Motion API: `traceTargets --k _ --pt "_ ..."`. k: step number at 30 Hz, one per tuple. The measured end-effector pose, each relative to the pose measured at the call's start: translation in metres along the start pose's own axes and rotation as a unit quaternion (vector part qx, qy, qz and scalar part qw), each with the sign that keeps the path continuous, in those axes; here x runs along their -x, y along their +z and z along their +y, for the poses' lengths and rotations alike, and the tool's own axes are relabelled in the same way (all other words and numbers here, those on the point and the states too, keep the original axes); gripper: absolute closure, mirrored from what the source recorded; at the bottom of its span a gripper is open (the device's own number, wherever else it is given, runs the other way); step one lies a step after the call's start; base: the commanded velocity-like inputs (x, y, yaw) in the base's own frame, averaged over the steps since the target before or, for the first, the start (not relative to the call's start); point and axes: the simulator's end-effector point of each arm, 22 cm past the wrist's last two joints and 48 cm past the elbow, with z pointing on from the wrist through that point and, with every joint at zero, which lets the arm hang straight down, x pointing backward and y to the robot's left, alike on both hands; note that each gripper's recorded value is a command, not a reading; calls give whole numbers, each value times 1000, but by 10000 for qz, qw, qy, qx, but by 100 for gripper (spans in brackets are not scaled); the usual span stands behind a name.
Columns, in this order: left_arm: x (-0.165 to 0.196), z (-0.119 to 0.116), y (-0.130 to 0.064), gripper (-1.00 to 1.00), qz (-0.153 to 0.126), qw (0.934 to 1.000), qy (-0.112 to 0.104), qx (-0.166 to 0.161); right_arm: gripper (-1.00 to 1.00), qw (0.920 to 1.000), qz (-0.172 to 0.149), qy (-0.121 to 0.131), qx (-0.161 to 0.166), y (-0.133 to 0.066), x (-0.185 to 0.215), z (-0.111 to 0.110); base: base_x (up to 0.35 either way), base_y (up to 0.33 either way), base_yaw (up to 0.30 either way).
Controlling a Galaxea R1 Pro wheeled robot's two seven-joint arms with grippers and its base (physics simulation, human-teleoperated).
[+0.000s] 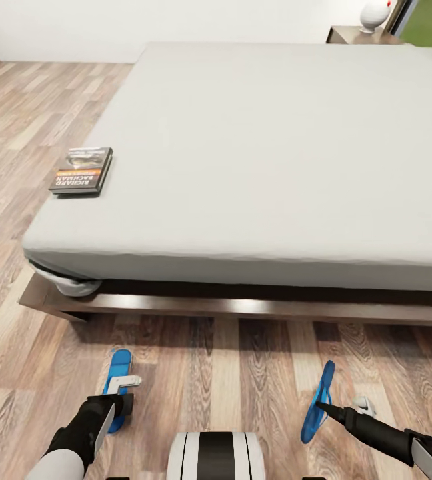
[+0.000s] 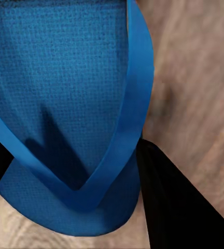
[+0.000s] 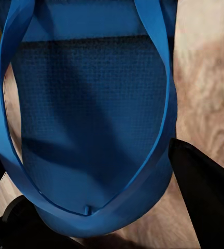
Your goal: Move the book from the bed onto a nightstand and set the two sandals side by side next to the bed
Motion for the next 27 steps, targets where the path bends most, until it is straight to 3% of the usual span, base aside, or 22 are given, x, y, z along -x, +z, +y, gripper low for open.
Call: traceTargets --k 7,19,27 --pt "0 -1 0 100 -8 10000 5 -4 100 10000 2 -1 0 0 0 0 174 201 0" --pt "0 -3 0 100 -3 10000 10 -16 100 10000 -1 2 3 0 0 0 8 8 0" --pt "-14 -3 11 100 160 9999 28 -6 100 9999 108 102 -71 4 -10 -12 0 0 0"
